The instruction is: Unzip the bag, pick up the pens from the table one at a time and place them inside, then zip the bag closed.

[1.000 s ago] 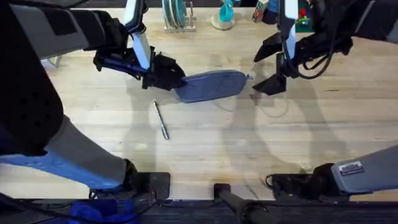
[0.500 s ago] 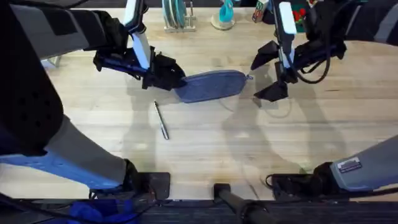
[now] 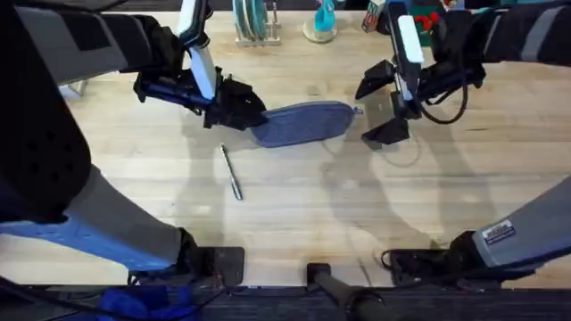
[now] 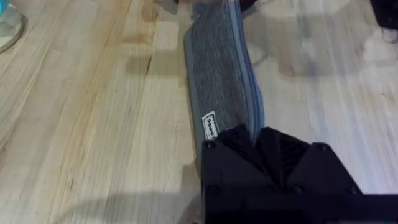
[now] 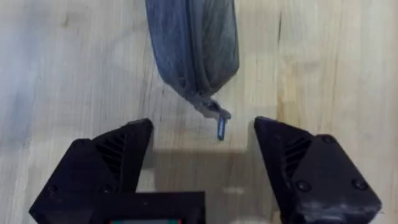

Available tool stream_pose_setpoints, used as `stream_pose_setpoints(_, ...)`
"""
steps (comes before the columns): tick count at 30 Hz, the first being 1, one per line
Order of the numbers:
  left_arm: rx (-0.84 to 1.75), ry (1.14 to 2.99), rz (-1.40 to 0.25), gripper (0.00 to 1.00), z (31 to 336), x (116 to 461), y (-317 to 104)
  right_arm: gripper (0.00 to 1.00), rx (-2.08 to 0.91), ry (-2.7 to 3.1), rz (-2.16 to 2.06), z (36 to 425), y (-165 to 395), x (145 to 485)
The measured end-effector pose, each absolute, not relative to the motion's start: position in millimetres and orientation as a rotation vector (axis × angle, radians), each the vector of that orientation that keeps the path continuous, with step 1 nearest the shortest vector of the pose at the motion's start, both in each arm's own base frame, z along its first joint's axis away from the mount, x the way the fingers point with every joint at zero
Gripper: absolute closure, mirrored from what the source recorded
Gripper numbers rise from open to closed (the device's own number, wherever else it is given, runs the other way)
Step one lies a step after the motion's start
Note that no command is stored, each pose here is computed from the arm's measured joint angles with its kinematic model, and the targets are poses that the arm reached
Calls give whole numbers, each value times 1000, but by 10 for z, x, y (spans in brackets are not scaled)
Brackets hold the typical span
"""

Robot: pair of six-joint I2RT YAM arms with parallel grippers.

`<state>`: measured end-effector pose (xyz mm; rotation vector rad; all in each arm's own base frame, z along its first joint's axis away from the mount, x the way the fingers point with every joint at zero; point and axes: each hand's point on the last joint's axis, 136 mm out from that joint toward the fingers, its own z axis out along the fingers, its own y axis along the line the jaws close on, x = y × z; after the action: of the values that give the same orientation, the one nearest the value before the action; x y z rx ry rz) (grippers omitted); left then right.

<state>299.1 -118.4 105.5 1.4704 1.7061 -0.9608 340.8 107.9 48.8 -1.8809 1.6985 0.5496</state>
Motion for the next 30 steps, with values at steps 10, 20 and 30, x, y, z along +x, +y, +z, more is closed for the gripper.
stream_pose_setpoints(10, 1470, 1707, -961, 959, 1055, 2990, -1184, 17, -1832, 1633, 611, 583, 1190, 3405)
stream_pose_setpoints(20, 1470, 1707, -961, 959, 1056, 2990, -1184, 98, -1824, 1639, 648, 501, 1213, 3397)
stream_pose_setpoints(30, 1470, 1707, -962, 959, 1055, 2990, -1184, 179, -1830, 1633, 650, 501, 1235, 3390)
